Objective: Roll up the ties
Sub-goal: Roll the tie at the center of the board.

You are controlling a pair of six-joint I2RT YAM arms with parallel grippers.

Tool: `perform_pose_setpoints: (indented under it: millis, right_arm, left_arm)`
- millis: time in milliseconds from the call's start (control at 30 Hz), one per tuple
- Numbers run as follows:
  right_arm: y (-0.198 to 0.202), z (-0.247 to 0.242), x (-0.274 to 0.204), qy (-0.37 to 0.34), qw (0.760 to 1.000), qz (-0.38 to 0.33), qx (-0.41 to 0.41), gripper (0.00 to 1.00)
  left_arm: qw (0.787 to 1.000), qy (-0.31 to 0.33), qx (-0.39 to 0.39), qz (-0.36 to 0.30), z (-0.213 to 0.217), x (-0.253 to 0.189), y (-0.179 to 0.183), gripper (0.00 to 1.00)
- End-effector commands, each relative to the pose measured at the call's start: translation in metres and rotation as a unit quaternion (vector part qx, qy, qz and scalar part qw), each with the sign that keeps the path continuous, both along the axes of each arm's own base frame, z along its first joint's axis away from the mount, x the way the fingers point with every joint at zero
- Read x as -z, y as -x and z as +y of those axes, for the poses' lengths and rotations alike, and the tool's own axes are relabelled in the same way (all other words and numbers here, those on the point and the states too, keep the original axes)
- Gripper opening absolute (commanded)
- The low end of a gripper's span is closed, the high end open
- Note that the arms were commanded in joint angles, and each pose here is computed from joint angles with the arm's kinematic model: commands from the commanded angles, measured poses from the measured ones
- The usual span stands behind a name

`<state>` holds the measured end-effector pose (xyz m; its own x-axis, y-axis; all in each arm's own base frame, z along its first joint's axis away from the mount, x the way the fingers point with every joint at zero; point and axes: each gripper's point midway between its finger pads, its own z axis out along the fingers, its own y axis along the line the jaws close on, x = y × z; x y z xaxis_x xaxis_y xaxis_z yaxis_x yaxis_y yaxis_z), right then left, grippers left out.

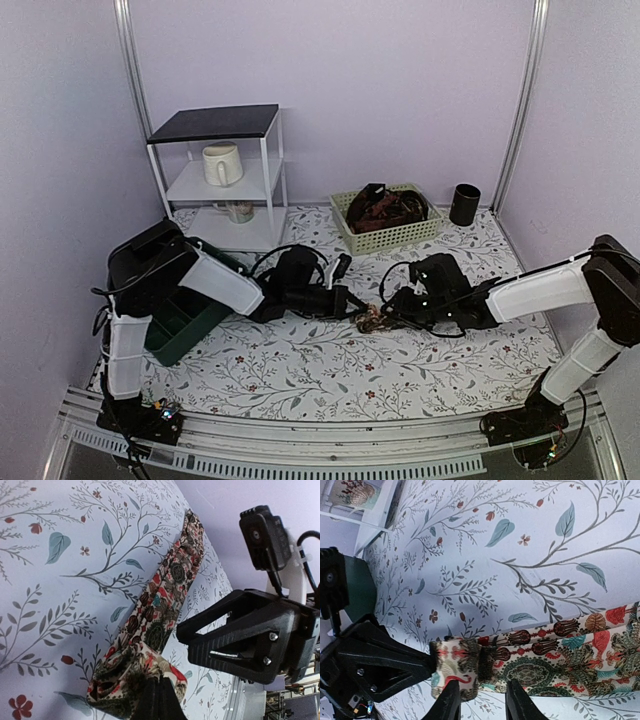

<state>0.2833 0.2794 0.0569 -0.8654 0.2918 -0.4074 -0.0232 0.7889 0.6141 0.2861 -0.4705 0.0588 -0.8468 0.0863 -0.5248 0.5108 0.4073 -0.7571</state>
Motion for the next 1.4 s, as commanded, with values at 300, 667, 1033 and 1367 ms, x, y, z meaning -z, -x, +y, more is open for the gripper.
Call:
perform_pose_setpoints:
  millis: [300,667,1033,1367]
  right_arm:
    - [-0.014,0.013,-0.006,-0.024,0.999,0.001,-0.022,0.36]
    - [-0.014,0.021,0.023,-0.020,0.998,0.033,-0.040,0.28]
    - [0.000,0.041,0.033,-0.057,0.992,0.051,-0.100,0.17]
    - [0.018,0.074,0.037,-0.067,0.990,0.080,-0.098,0.18]
  left_arm:
    - [1.000,-0.004,0.012,-0.003,-0.020,0.011,0.002,0.00]
    - [1.000,0.001,0.004,-0.017,-0.020,0.001,0.000,0.00]
    - [0.981,-0.087,-0.012,-0.173,0.048,-0.023,0.003,0.35]
    - [0.957,-0.126,0.044,-0.257,0.080,-0.002,0.030,0.64]
